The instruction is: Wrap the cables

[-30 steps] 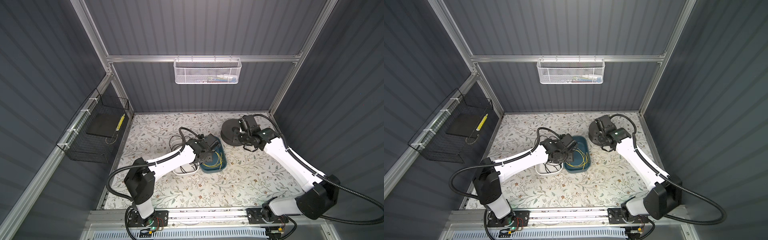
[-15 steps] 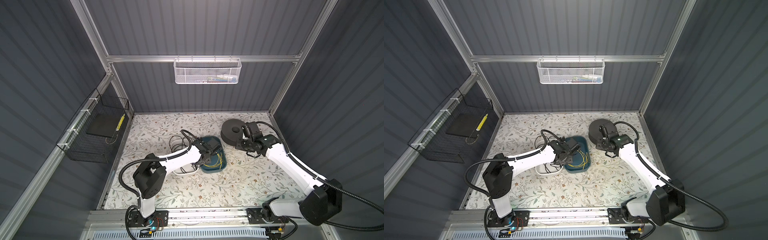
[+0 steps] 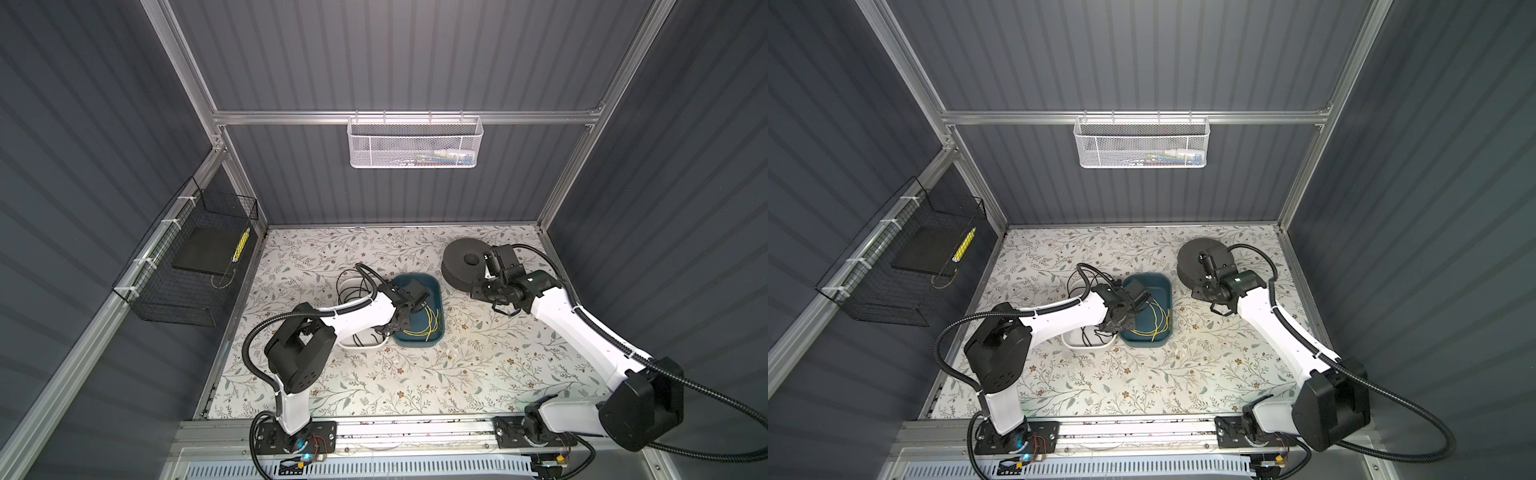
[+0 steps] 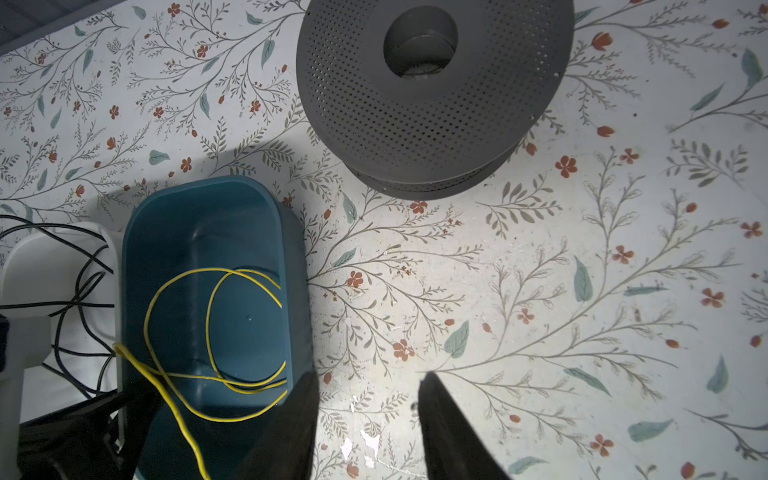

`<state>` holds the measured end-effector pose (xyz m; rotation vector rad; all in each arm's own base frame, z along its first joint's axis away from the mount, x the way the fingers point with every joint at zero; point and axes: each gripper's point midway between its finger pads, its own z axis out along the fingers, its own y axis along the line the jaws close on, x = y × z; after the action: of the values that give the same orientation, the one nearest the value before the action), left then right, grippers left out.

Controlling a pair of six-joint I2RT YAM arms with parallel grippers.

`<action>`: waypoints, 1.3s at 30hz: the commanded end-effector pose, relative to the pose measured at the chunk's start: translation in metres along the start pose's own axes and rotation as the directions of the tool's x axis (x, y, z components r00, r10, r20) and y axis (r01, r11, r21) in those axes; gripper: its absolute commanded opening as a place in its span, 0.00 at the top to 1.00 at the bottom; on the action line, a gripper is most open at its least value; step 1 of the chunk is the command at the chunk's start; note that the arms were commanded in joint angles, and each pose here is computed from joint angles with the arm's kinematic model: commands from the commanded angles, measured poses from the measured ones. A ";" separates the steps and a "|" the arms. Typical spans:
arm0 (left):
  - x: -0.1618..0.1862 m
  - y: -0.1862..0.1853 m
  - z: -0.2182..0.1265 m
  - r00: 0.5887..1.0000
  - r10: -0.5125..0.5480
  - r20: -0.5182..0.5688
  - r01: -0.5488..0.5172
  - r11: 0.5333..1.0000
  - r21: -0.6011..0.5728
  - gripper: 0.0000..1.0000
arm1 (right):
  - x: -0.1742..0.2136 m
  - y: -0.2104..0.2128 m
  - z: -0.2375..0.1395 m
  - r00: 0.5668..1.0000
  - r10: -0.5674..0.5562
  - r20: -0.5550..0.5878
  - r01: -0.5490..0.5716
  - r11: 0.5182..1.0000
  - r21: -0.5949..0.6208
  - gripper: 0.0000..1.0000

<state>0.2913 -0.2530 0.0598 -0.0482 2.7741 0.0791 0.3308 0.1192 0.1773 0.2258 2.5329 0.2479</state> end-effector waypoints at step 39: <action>-0.237 0.087 0.108 0.992 0.113 0.054 -0.113 0.994 0.008 1.00 | 0.020 -0.039 -0.009 0.998 0.062 0.012 -0.061 0.997 -0.042 0.56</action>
<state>0.5514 -0.1637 0.0710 0.1626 2.6619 0.0517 0.3036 0.0811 0.1636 0.3093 2.5127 0.2915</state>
